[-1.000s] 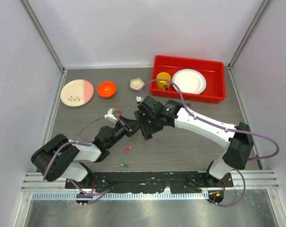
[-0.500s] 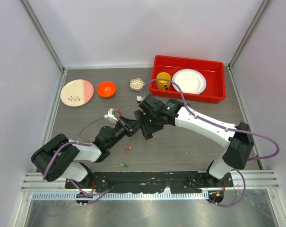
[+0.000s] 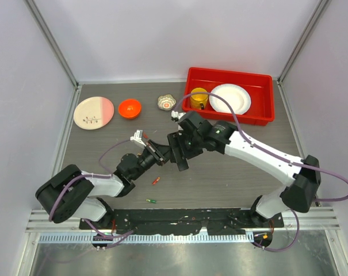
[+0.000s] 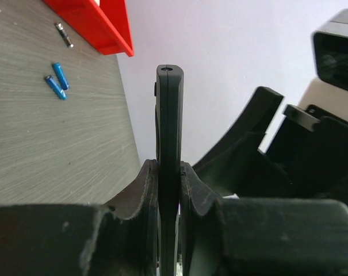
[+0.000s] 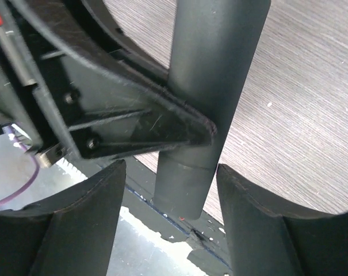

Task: Load the batteries into the remote control
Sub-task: Load the battery cover into the remote control, then place the remote control at the center of the board.

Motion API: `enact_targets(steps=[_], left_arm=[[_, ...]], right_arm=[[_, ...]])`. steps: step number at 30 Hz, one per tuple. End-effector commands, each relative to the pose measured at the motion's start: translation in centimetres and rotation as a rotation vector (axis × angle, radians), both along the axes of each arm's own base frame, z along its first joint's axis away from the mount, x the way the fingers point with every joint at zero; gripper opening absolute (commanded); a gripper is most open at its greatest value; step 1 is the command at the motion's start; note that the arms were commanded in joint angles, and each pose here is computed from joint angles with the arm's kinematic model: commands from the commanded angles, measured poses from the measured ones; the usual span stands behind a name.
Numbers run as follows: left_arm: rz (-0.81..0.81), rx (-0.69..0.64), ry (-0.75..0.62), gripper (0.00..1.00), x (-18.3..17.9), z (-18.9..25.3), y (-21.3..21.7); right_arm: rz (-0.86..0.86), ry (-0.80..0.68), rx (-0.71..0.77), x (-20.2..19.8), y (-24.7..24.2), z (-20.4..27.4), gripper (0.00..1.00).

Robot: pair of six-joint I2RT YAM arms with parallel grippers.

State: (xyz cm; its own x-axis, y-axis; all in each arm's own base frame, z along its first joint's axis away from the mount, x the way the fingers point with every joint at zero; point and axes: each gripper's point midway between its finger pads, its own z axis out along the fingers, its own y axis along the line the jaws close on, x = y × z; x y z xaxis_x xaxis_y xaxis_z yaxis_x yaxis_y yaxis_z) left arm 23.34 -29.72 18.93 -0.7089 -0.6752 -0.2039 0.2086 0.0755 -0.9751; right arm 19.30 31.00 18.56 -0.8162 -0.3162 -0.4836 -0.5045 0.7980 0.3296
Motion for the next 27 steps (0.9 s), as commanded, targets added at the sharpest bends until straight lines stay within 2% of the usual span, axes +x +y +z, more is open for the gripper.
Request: enact_targets(steps=[1, 4, 5, 6, 7, 9, 10, 12, 13, 15, 17, 22, 25, 27], left_arm=[[0.006, -0.018, -0.095, 0.00, 0.8, 3.0, -0.2], [0.017, 0.069, -0.070, 0.00, 2.2, 1.6, -0.3], [0.015, 0.112, -0.069, 0.00, 2.5, 1.4, -0.3], [0.014, 0.177, -0.057, 0.00, 3.1, 0.6, -0.2], [0.008, 0.373, -0.005, 0.00, 3.8, -2.1, -0.1], [0.012, 0.602, 0.024, 0.00, 4.5, -3.8, 0.7], [0.046, 0.831, 0.037, 0.00, 5.5, -4.7, 2.6], [0.041, 1.085, 0.082, 0.00, 6.0, -6.9, 4.4], [0.093, 1.246, 0.109, 0.00, 6.8, -5.9, 6.5], [0.046, 1.477, 0.086, 0.00, 7.4, -7.4, 7.7], [0.042, 1.677, 0.084, 0.00, 8.6, -6.8, 9.3], [-0.095, 1.999, 0.151, 0.00, 10.5, -11.1, 9.4], [-0.114, 2.105, 0.153, 0.00, 11.2, -13.0, 9.0], [-0.111, 2.132, 0.139, 0.00, 11.6, -13.3, 8.5]], right_arm=[[0.024, -0.138, 0.190, 0.1, 0.2, 7.0, 0.71], [-0.066, -0.202, 0.159, 0.9, -1.9, 6.9, 0.72], [-0.194, -0.296, 0.100, 2.9, -4.1, 6.8, 0.72], [-0.271, -0.323, 0.113, 3.5, -4.8, 7.0, 0.71], [-0.338, -0.356, 0.101, 3.6, -6.7, 6.2, 0.71], [-0.511, -0.448, 0.102, 5.2, -9.1, 5.9, 0.70], [-0.564, -0.448, 0.105, 4.7, -10.5, 4.4, 0.70], [-0.594, -0.466, 0.113, 4.7, -11.3, 3.0, 0.69], [-0.597, -0.468, 0.117, 4.6, -11.4, 2.8, 0.69], [-0.606, -0.475, 0.104, 4.5, -11.9, 2.6, 0.68], [-0.597, -0.474, 0.078, 4.4, -12.2, 2.3, 0.68], [-0.575, -0.466, 0.079, 3.9, -12.4, 2.1, 0.68], [-0.581, -0.450, 0.107, 3.3, -12.5, 2.0, 0.68], [-0.577, -0.440, 0.126, 3.0, -12.5, 2.0, 0.68]])
